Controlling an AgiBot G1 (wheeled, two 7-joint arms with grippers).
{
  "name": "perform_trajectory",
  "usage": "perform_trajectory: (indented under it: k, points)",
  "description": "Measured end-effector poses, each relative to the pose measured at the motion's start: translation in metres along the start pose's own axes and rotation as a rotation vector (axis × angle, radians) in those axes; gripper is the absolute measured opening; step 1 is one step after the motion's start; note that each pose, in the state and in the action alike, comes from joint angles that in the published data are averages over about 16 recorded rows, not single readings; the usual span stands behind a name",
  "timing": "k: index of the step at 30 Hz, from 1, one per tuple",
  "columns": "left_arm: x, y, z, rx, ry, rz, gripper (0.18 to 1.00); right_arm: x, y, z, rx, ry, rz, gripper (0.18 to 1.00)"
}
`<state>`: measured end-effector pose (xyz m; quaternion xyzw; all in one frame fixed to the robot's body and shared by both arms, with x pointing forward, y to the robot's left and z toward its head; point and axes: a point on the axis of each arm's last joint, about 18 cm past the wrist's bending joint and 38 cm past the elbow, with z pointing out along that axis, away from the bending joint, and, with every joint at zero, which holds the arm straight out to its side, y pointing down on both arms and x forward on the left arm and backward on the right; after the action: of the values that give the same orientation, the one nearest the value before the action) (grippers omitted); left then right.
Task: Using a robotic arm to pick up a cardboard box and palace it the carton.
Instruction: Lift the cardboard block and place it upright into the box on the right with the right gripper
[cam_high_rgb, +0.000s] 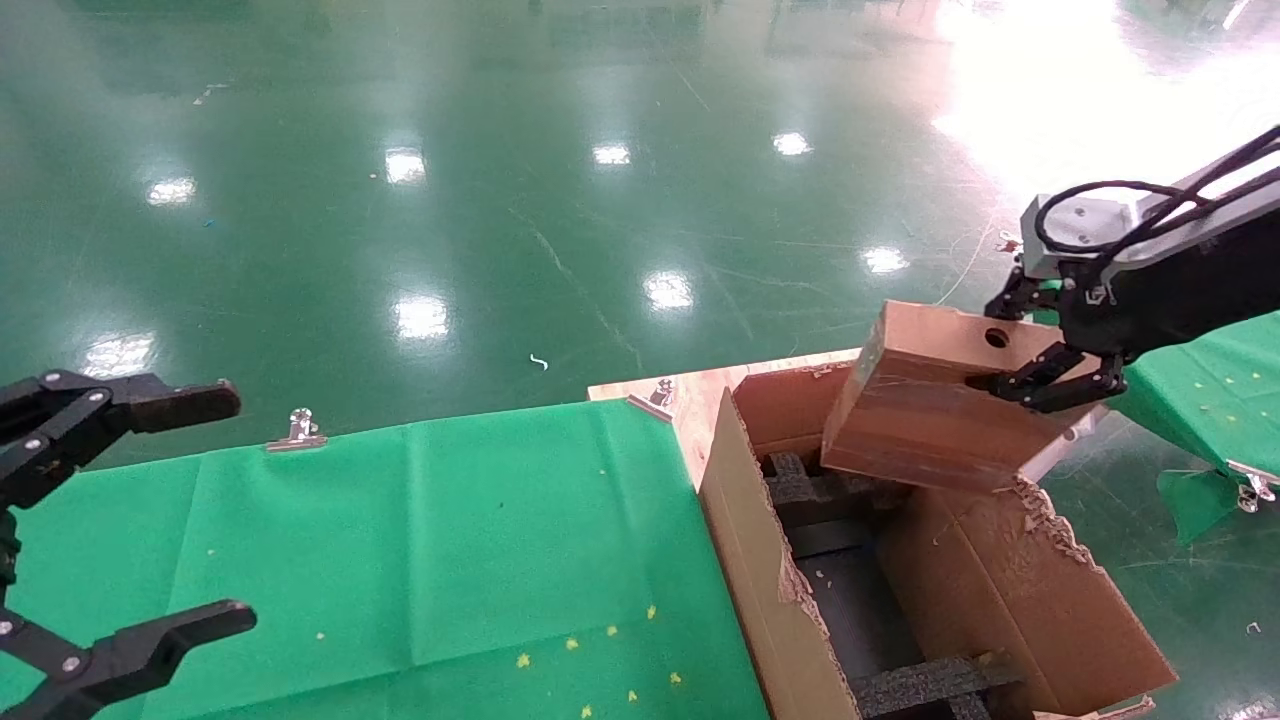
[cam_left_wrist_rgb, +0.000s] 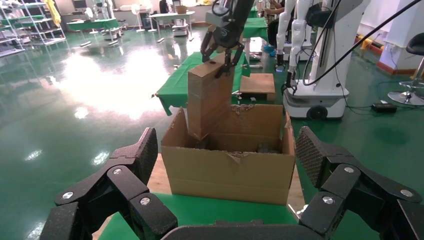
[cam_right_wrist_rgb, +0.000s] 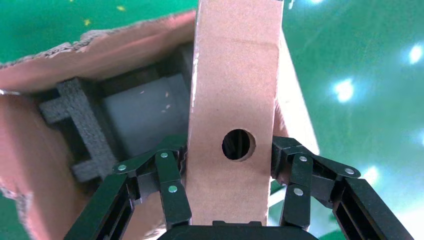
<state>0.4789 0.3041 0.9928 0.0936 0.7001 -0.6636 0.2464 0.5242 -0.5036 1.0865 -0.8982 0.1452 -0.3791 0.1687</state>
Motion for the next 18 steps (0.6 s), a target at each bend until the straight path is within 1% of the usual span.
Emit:
perform_trajectory:
  k: [4,13,16,18]
  points:
    - [0.000,0.000,0.000,0.000,0.000,0.000,1.001,0.000,0.005,0.006,-0.035,0.006,0.158,0.392]
    - [0.000,0.000,0.000,0.000,0.000,0.000,1.001,-0.006,0.016,0.020,-0.108,0.046,0.552,0.392]
    - [0.000,0.000,0.000,0.000,0.000,0.000,1.001,-0.009,0.019,0.025,-0.123,0.064,0.663,0.391]
    - [0.000,0.000,0.000,0.000,0.000,0.000,1.001,-0.012,0.021,0.027,-0.132,0.075,0.722,0.391]
